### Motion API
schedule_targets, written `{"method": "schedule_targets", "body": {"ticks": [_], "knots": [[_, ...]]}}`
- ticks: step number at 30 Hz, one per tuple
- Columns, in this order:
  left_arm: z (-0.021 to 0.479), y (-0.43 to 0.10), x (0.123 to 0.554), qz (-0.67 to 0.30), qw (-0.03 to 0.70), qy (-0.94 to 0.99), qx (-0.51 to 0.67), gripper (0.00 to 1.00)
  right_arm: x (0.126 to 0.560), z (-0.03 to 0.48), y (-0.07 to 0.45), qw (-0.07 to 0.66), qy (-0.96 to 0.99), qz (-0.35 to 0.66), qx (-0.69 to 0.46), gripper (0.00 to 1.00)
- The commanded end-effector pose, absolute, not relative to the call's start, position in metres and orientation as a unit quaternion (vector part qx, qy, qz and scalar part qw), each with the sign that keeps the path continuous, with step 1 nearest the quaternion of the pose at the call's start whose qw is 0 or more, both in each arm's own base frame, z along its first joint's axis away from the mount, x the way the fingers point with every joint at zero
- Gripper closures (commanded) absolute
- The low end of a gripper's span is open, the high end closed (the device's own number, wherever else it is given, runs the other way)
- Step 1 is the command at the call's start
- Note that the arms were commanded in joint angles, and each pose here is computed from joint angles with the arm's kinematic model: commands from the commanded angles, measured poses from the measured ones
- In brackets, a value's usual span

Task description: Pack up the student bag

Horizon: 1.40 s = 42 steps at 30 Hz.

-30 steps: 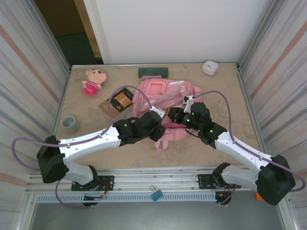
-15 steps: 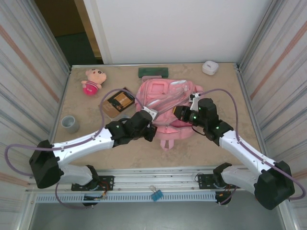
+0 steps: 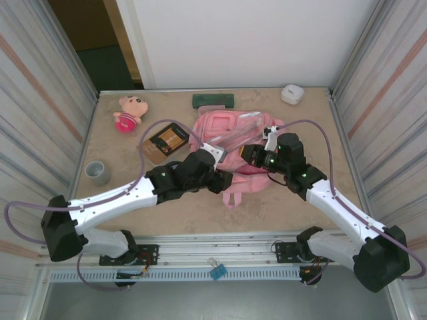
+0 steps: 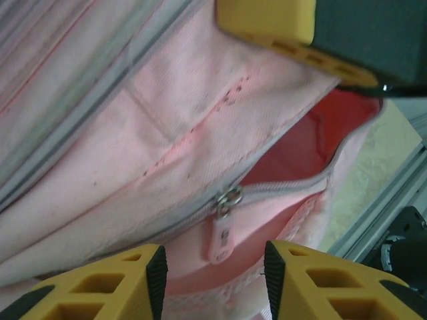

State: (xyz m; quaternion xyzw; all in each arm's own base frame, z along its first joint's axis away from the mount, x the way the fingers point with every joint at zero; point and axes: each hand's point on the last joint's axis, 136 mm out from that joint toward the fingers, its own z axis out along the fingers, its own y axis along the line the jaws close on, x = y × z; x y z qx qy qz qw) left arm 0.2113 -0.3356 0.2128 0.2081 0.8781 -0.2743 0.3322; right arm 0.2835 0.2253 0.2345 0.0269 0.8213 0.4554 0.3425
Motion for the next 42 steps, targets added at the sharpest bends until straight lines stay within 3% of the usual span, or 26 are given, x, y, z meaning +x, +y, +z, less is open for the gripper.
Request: {"method": "schedule_targets", "body": {"ticks": [1, 16, 22, 32, 42], "knots": [[0.207, -0.328, 0.219, -0.222, 0.338, 0.897, 0.18, 0.54, 0.284, 0.289, 0.238, 0.397, 0.775, 0.491, -0.01, 1.0], [0.172, -0.331, 0.218, -0.18, 0.312, 0.916, 0.174, 0.53, 0.282, 0.296, 0.252, 0.393, 0.77, 0.501, -0.029, 1.0], [0.165, -0.332, 0.226, -0.165, 0.32, 0.92, 0.158, 0.65, 0.278, 0.295, 0.255, 0.388, 0.772, 0.502, -0.033, 1.0], [0.168, -0.317, 0.226, -0.181, 0.324, 0.915, 0.157, 1.0, 0.284, 0.291, 0.242, 0.375, 0.786, 0.489, -0.037, 1.0], [0.151, -0.277, 0.222, -0.162, 0.316, 0.922, 0.154, 1.0, 0.294, 0.29, 0.198, 0.363, 0.807, 0.465, -0.026, 1.0]]}}
